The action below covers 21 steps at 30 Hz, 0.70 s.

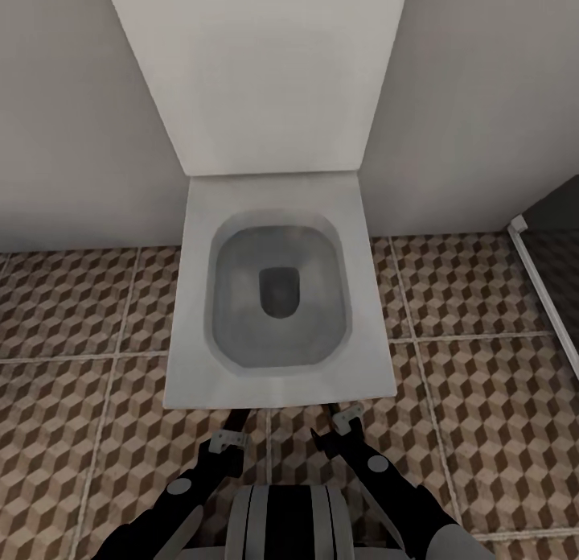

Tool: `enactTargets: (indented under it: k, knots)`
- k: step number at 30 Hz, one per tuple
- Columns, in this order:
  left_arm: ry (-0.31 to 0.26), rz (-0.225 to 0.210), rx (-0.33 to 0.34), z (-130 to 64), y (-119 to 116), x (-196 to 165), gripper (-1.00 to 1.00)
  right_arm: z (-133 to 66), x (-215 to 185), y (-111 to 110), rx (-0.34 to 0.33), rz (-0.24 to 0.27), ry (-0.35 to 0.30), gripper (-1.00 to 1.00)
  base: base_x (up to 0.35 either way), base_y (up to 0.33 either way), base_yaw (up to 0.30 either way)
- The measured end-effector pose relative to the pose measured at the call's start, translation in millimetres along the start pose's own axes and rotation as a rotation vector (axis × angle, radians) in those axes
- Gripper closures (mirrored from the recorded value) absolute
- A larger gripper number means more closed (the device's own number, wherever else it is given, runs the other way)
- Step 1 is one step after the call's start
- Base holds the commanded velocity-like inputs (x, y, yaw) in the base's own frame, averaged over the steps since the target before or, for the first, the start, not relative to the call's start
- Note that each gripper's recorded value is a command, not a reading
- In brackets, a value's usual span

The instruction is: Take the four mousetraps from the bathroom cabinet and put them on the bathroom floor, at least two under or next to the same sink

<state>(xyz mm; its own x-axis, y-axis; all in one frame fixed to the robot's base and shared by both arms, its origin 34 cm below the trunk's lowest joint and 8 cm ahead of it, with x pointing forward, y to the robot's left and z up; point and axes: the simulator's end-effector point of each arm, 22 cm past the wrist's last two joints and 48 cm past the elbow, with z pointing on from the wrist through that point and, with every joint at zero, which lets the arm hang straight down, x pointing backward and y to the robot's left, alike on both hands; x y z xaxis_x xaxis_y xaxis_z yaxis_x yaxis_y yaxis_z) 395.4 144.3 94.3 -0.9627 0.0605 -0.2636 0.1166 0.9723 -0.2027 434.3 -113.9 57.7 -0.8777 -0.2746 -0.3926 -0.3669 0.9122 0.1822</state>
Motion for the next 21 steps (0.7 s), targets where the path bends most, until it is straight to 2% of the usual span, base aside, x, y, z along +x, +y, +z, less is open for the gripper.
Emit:
enactTargets:
  k: [12, 21]
  knots:
    - [0.000, 0.000, 0.000, 0.0, 0.0, 0.0, 1.00, 0.0, -0.2, 0.0, 0.000, 0.000, 0.000, -1.00, -0.002, 0.000, 0.000]
    - [0.000, -0.001, 0.001, 0.2, -0.6, 0.0, 1.00, 0.2, 0.2, 0.0, 0.000, 0.000, 0.000, -1.00, -0.221, 0.000, 0.000]
